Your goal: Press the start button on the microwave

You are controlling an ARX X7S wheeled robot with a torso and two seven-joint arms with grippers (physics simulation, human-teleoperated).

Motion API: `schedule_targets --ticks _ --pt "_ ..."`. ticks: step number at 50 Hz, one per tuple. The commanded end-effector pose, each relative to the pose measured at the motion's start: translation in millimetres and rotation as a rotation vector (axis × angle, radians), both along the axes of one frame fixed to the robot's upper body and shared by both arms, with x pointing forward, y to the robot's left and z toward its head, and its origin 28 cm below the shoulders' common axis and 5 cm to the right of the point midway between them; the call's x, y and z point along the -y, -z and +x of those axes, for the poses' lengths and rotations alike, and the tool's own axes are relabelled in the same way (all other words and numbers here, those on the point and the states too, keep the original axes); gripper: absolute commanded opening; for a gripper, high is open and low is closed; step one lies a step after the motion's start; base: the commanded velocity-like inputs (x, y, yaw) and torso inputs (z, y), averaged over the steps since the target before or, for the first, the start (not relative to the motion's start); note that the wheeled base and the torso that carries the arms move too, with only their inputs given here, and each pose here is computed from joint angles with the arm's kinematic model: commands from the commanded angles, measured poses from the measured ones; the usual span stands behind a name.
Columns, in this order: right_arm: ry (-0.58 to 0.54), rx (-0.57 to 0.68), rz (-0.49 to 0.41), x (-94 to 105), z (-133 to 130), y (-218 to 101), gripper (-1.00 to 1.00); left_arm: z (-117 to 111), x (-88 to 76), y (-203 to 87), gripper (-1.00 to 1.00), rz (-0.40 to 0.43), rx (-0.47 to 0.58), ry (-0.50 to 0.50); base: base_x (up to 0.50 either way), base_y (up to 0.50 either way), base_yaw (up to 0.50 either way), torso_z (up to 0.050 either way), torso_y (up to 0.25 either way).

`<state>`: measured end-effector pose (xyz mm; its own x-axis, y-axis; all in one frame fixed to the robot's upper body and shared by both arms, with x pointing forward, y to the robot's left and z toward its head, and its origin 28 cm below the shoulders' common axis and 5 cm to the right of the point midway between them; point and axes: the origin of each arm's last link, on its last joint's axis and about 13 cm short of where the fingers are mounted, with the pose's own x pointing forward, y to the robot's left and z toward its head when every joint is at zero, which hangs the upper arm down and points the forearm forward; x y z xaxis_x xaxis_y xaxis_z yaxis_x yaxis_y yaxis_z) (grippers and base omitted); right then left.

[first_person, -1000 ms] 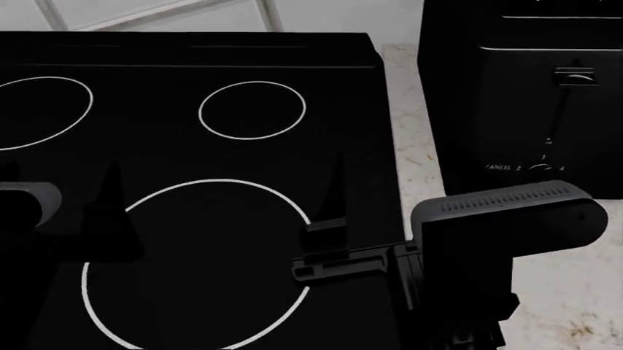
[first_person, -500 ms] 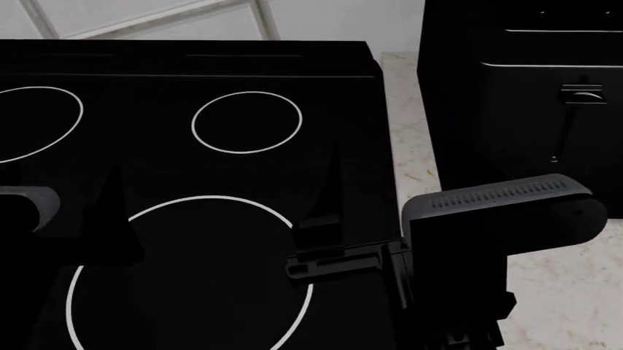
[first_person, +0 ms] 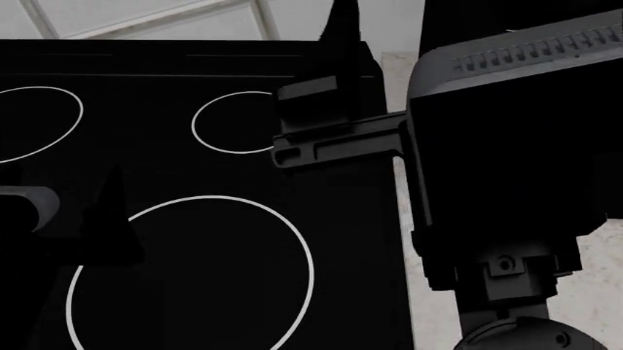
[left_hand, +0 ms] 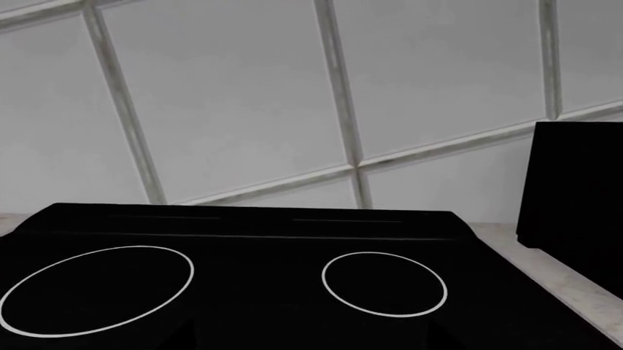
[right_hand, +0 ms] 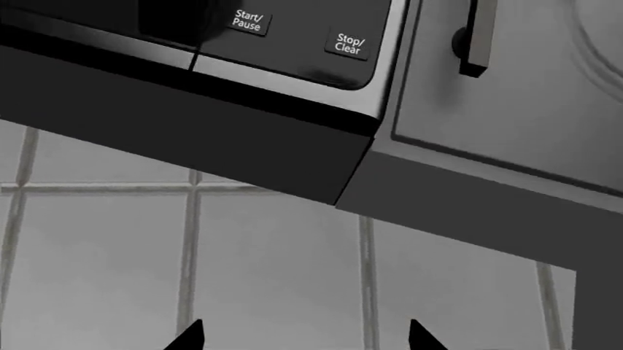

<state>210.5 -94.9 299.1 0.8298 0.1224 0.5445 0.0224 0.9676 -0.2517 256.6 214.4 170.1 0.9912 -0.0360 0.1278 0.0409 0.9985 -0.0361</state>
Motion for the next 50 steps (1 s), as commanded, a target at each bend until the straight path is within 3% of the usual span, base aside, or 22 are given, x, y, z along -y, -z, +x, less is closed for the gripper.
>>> schedule_targets --ticks 1,16,17,28,50 --pt "0.039 0.145 -0.021 5.4 -12 -46 1.0 -1 1.1 -2 1.0 0.009 0.002 0.007 0.0 0.0 0.0 0.0 0.0" --pt "0.013 0.192 0.046 14.9 -3 -108 1.0 -2 2.2 -5 1.0 0.026 0.015 0.009 0.0 0.0 0.0 0.0 0.0" --pt "0.009 0.188 0.05 14.9 -2 -111 -1.0 -2 2.2 -5 1.0 0.025 0.014 0.01 0.0 0.0 0.0 0.0 0.0" --pt "-0.072 0.144 0.006 5.9 11 -140 -1.0 0 0.6 -4 1.0 0.024 0.014 0.008 0.0 0.0 0.0 0.0 0.0" --pt "-0.131 0.148 -0.103 -19.4 28 -176 -1.0 -1 -0.7 2 1.0 0.036 0.011 0.011 0.0 0.0 0.0 0.0 0.0"
